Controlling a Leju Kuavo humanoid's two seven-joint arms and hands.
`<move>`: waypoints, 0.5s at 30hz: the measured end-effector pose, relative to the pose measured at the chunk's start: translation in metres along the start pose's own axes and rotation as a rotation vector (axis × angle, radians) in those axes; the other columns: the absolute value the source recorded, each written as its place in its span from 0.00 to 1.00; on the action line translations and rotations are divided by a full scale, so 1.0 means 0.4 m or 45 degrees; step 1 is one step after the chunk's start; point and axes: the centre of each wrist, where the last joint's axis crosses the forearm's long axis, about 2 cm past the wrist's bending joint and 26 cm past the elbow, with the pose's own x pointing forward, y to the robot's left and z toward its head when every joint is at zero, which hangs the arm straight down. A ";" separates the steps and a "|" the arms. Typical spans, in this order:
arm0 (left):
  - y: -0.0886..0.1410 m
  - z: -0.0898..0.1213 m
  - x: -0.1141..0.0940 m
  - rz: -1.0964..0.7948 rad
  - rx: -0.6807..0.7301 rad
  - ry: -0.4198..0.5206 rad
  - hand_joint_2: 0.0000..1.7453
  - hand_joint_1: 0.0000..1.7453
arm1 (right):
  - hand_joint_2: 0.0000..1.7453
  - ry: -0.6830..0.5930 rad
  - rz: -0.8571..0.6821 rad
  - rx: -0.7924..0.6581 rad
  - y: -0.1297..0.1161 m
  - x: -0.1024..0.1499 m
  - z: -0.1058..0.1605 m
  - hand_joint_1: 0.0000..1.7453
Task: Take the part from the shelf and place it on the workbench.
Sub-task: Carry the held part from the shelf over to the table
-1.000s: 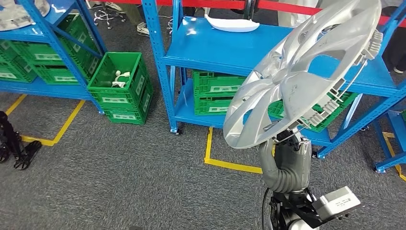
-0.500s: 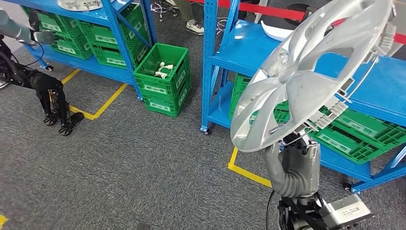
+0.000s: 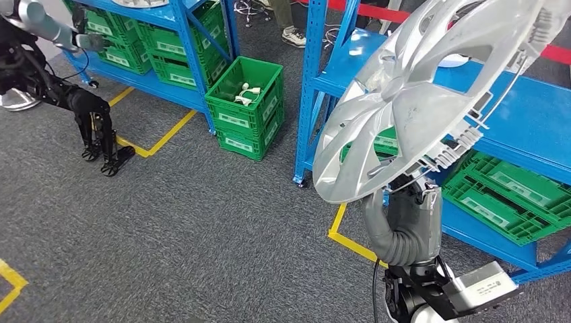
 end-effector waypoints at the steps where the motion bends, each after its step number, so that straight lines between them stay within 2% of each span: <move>1: -0.001 0.000 0.000 0.002 -0.002 0.004 1.00 0.00 | 1.00 -0.003 0.000 0.000 0.000 0.001 -0.001 1.00; 15: -0.032 0.008 0.011 0.016 -0.033 0.000 1.00 0.00 | 1.00 0.018 0.003 0.046 0.000 0.010 -0.005 1.00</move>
